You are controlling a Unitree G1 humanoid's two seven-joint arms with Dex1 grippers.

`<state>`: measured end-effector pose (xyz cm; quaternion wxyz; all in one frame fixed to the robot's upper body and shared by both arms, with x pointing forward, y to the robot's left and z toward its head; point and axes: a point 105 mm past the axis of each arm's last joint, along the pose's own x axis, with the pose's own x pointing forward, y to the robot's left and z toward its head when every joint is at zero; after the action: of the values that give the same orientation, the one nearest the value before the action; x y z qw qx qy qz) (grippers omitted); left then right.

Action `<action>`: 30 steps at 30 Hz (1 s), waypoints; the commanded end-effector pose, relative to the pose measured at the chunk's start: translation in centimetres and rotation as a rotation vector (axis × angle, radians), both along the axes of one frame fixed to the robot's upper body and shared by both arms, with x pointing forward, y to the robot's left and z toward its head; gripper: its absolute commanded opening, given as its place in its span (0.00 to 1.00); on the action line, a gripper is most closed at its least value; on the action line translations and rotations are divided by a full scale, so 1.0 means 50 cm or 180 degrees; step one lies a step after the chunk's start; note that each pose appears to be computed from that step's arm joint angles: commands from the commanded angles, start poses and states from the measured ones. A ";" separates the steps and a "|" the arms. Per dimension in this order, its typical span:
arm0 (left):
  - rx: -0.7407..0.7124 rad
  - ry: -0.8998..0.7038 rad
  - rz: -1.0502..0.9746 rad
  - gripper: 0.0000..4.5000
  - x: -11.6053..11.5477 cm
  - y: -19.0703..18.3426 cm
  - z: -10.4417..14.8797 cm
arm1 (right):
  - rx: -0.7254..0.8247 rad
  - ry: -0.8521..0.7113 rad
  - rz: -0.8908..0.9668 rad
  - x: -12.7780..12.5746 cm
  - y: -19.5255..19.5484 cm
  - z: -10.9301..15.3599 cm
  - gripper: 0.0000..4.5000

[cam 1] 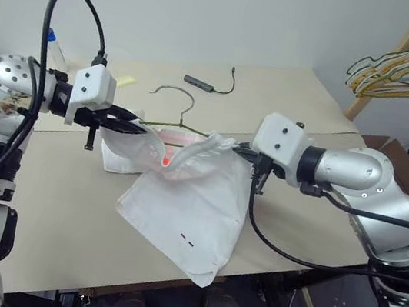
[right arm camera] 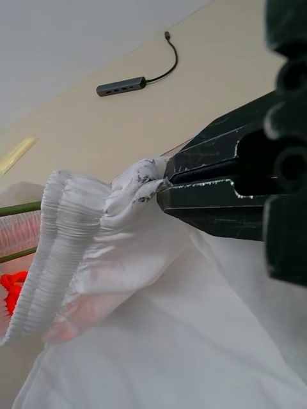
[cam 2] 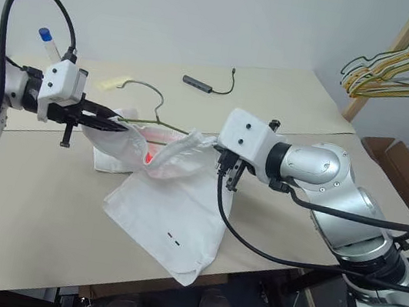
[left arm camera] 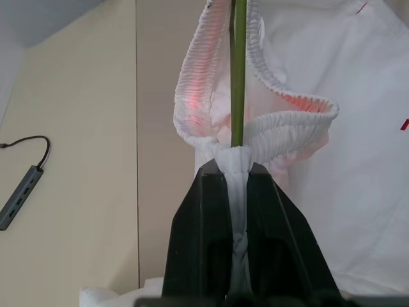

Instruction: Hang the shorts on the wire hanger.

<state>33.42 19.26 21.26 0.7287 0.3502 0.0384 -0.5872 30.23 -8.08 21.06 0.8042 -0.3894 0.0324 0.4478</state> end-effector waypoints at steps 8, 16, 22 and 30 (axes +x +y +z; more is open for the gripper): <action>-0.0141 -0.0221 0.0000 0.00 -0.015 -0.004 0.025 | -0.0055 -0.0096 0.0171 0.001 0.007 0.013 0.58; -0.0193 -0.0207 0.0013 0.00 -0.023 -0.007 0.023 | 0.0274 0.0148 0.0314 0.001 0.007 0.042 0.58; -0.0252 -0.0232 -0.0031 0.00 -0.024 -0.016 0.025 | 0.0301 0.0562 0.0481 0.009 0.027 0.023 0.58; -0.0273 -0.0240 -0.0030 0.00 -0.028 -0.017 0.025 | 0.0369 0.0721 0.0437 0.027 0.038 0.010 0.54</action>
<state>32.18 18.36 20.91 0.7355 0.3377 0.0155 -0.5872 31.59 -6.31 20.73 0.7830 -0.2884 0.0841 0.5447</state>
